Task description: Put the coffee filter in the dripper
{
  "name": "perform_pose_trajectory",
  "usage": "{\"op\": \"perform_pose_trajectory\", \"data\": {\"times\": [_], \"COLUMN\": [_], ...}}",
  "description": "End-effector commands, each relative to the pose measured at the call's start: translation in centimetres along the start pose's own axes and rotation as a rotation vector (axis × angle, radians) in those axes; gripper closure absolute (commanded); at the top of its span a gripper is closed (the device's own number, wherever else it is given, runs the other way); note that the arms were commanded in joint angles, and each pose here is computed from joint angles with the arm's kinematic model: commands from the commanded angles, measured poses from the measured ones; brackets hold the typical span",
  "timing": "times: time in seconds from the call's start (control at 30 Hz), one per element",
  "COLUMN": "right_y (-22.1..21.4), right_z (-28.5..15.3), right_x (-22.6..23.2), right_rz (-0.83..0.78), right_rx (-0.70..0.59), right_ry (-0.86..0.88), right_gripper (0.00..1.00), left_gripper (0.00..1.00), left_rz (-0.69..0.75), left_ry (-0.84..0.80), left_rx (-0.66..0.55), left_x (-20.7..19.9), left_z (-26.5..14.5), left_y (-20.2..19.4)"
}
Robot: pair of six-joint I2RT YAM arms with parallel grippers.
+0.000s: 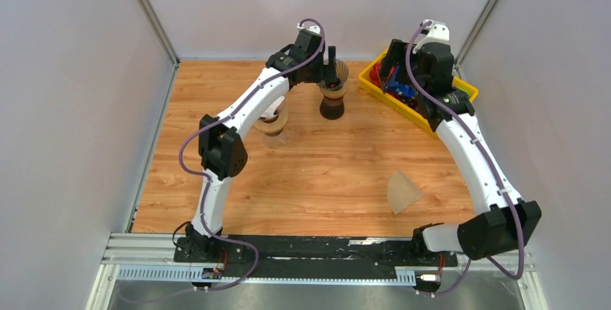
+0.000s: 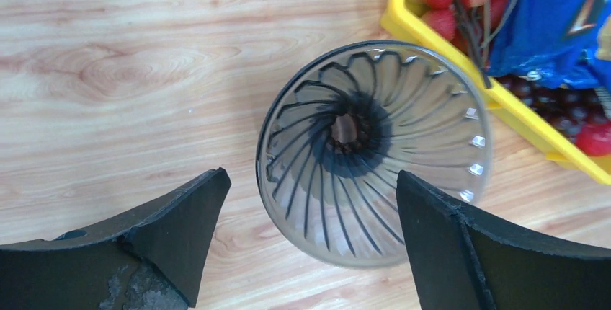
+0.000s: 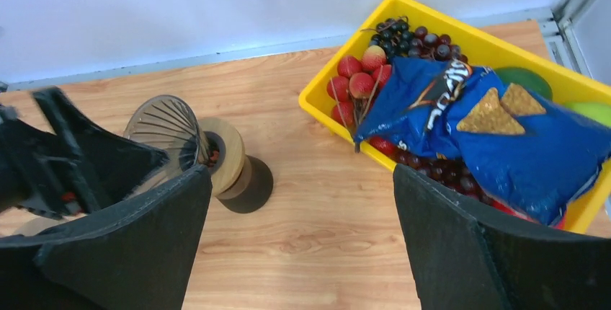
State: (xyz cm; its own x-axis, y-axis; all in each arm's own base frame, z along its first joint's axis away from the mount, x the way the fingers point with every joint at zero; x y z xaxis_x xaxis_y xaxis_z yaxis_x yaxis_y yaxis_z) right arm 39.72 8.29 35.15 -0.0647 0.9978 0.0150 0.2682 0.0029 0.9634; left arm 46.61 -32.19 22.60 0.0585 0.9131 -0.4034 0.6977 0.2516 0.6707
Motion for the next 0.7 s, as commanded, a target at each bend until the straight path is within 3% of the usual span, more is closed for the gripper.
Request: {"op": "perform_pose_trajectory", "data": {"times": [0.0,0.33,0.4,0.57,0.67], "right_y": [0.2,-12.0,-14.9,-21.4,-25.4], "right_z": [-2.5,-8.2,-9.5,-11.1,-11.6], "right_x": [-1.2,-2.7,-2.9,-3.6,-3.4], "right_rz": [0.102,0.293,0.309,0.352,0.386], "right_rx": [-0.075,0.061,0.116,0.286,0.409], "right_ry": [-0.068,-0.135,-0.144,-0.223,-0.247], "right_gripper": [0.0,0.0,0.0,0.0,0.0], "left_gripper": [0.01,0.0,0.0,0.0,0.0], "left_rz": [0.014,0.056,0.069,0.069,0.086], "left_ry": [-0.147,-0.228,-0.221,-0.374,-0.423], "left_rx": [-0.128,-0.159,-0.124,-0.181,-0.133], "left_x": [-3.3,-2.4,-0.8,0.0,0.9], "left_z": [-6.7,-12.0,-12.0,-16.4,-16.8], "left_y": [4.8,3.9,1.4,-1.5,-5.3]}}
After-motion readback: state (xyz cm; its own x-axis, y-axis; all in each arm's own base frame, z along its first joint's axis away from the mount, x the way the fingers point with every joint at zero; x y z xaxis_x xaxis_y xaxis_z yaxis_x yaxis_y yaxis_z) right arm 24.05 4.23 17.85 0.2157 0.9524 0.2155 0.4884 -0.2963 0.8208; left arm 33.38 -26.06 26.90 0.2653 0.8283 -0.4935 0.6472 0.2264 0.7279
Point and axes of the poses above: each gripper's point midway between its finger pads, its own z axis out along the fingers, its own x axis along the line the jaws close on, y = z × x, the point moved 3 cm from there along -z, back along the fingers, and after that the axes turned 11 degrees about -z, right-handed, at the moved point
